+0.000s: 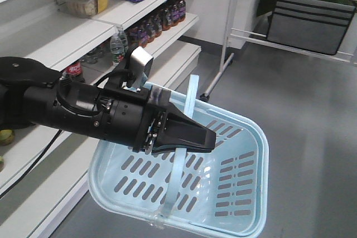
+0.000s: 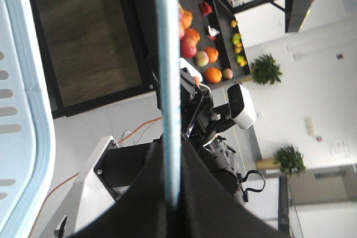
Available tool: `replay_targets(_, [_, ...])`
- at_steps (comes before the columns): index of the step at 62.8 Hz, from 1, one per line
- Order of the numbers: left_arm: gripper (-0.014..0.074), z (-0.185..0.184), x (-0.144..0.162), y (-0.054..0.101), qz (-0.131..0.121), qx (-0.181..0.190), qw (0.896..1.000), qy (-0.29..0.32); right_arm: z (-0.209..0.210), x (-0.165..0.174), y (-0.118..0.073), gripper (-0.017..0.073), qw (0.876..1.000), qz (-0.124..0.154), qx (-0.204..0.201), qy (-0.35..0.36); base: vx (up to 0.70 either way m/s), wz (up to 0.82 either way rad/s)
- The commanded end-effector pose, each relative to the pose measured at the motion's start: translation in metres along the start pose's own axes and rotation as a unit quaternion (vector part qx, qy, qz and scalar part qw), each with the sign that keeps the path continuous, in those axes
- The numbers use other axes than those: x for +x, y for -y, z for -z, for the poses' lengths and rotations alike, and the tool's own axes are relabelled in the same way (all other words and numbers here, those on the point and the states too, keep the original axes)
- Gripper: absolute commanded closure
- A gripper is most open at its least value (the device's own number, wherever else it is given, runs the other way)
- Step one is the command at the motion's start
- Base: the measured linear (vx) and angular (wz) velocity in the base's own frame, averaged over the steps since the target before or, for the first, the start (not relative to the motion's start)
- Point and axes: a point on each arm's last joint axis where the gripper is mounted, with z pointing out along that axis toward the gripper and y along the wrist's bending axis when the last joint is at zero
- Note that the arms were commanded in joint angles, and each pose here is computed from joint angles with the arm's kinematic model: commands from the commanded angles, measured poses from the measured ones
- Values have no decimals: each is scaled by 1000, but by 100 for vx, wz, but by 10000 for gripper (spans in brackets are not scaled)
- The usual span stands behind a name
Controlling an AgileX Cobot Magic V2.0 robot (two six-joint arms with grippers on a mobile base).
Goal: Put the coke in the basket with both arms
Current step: 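Drive the base away from the shelf holding the basket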
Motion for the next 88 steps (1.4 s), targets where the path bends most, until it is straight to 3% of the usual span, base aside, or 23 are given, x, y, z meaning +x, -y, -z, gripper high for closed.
replay_targets(1, [601,7,0,28,-21,51,998,16,0,-2,0,564,999,6,-4,37,-1,-40])
replay_targets(88, [601,7,0,28,-21,51,998,16,0,-2,0,564,999,6,-4,37,5,-34])
